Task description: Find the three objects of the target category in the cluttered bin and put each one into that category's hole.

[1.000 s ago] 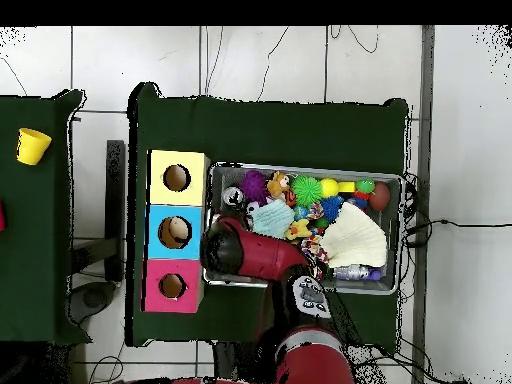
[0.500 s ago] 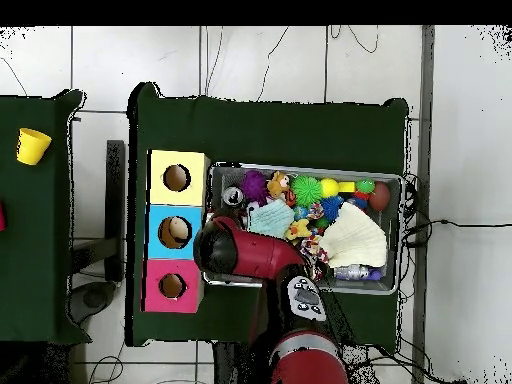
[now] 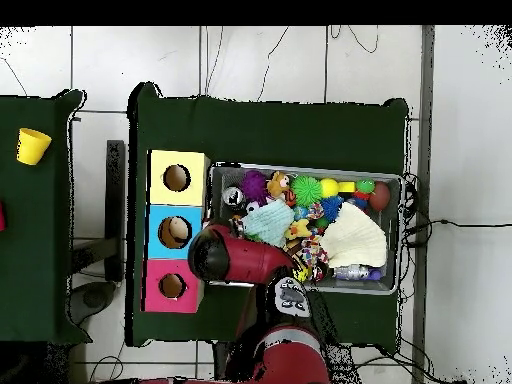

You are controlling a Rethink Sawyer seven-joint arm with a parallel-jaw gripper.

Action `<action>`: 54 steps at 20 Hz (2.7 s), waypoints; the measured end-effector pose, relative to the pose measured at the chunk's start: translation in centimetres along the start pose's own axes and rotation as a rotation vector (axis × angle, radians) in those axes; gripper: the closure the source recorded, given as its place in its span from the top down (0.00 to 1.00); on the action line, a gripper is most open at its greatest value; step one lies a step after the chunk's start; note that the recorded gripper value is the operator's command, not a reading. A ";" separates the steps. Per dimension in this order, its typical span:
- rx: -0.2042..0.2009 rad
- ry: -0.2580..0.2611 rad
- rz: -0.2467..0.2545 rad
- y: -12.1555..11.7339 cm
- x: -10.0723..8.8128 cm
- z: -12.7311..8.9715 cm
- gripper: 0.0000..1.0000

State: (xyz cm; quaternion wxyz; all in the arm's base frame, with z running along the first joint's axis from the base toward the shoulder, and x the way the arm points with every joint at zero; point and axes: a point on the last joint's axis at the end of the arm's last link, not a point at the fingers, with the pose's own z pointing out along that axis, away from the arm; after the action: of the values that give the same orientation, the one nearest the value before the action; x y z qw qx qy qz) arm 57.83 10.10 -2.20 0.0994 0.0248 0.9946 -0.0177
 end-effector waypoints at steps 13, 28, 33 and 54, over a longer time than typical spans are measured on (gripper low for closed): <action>0.018 0.043 -0.007 0.2 0.8 -0.4 1.00; 0.028 0.131 -0.014 0.0 1.7 -1.5 0.00; 0.027 0.148 -0.019 0.3 2.1 -1.5 0.00; 0.014 0.292 -0.009 -0.3 1.0 -6.1 0.00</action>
State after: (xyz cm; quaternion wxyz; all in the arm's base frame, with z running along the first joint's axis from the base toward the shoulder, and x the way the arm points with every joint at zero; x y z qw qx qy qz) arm 55.61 10.11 3.59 -0.0467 0.0235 0.9984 -0.0211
